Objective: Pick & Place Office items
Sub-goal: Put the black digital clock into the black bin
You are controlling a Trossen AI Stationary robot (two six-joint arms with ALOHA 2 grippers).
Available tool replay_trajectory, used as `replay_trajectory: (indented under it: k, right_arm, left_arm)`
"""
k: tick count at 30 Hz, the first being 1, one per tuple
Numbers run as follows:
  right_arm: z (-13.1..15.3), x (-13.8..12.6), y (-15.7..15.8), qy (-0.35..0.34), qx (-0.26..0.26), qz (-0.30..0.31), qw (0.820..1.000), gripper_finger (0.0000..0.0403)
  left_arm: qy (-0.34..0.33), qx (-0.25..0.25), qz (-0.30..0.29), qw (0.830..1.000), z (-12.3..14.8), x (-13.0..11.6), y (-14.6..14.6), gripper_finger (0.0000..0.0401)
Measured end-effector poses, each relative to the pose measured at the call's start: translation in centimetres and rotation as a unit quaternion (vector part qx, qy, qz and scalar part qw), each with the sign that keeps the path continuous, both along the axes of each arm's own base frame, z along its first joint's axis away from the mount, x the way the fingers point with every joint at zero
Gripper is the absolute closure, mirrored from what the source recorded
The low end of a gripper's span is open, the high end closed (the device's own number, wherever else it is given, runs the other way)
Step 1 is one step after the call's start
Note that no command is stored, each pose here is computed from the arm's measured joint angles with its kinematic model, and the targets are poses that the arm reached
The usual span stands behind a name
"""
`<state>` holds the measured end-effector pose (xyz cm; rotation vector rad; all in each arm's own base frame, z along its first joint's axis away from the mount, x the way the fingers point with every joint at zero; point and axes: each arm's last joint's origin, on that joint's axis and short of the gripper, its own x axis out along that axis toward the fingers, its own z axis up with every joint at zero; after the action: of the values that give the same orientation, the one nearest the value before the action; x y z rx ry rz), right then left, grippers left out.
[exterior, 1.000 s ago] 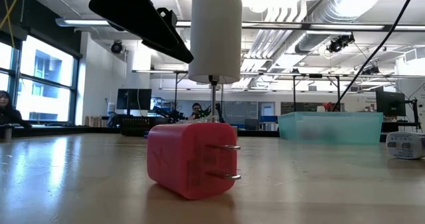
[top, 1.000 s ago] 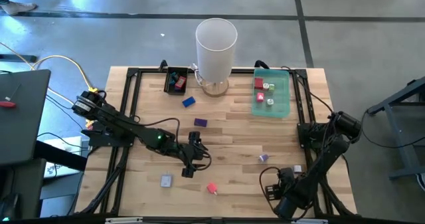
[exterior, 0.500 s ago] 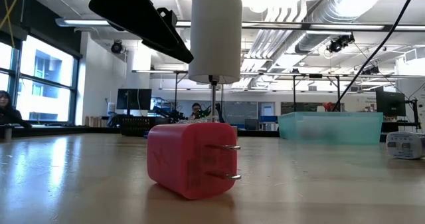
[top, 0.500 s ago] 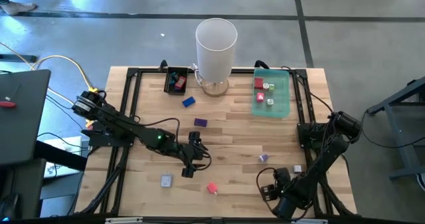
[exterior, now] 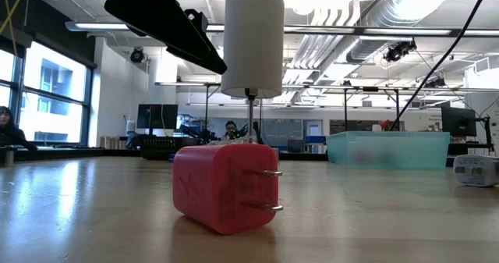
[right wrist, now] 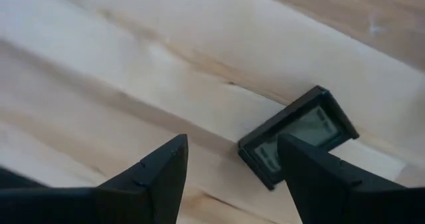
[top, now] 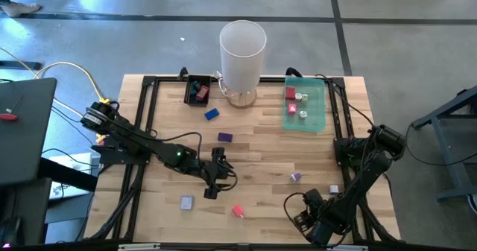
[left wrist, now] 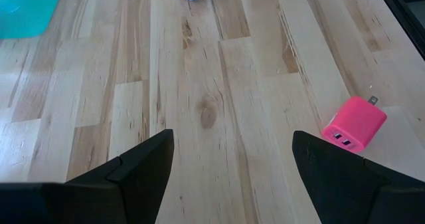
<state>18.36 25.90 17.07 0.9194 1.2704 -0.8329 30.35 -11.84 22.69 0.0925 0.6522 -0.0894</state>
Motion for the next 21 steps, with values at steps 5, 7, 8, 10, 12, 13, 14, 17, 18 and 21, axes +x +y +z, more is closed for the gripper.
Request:
replay_trajectory:
  k: [5,7,8,10,12,13,14,17,18,21]
  right_arm:
    - [0.0,0.0,0.0,0.014,0.002,0.092,0.996,0.0181]
    - [0.0,0.1,0.0,0.014,-0.002,0.125,0.992,0.0181]
    - [0.0,0.2,-0.1,0.014,-0.003,0.142,0.990,0.0181]
    - [0.0,0.3,-0.2,0.013,-0.008,0.176,0.984,0.0181]
    - [0.0,0.6,-0.3,0.011,-0.011,0.208,0.978,0.0181]
    - [0.0,0.8,-0.4,0.009,-0.011,0.219,0.976,0.0181]
    - [0.0,1.0,-0.5,0.006,-0.010,0.228,0.974,0.0181]
    - [0.0,1.5,-0.8,0.004,-0.013,0.252,0.968,0.0181]
    - [0.0,1.7,-0.9,0.003,-0.014,0.258,0.966,0.0181]
    - [0.0,2.0,-1.2,0.001,-0.015,0.267,0.964,0.0181]
  left_arm:
    - [0.000,0.000,0.000,1.000,0.0,0.0,0.0,0.0102]
    - [0.000,0.000,0.000,1.000,0.0,0.0,0.0,0.0102]
    - [0.000,0.000,0.000,1.000,0.0,0.0,0.0,0.0102]
    - [0.000,0.000,0.000,1.000,0.0,0.0,0.0,0.0102]
    - [0.000,0.000,0.000,1.000,0.0,0.0,0.0,0.0102]
    - [0.000,0.000,0.000,1.000,0.0,0.0,0.0,0.0102]
    - [0.000,0.000,0.000,1.000,0.0,0.0,0.0,0.0102]
    - [-0.003,-0.001,0.000,1.000,0.1,0.0,0.0,0.0102]
    - [-0.005,-0.002,0.001,1.000,0.1,0.1,0.0,0.0102]
    - [-0.008,-0.003,0.003,1.000,0.1,0.2,0.2,0.0102]
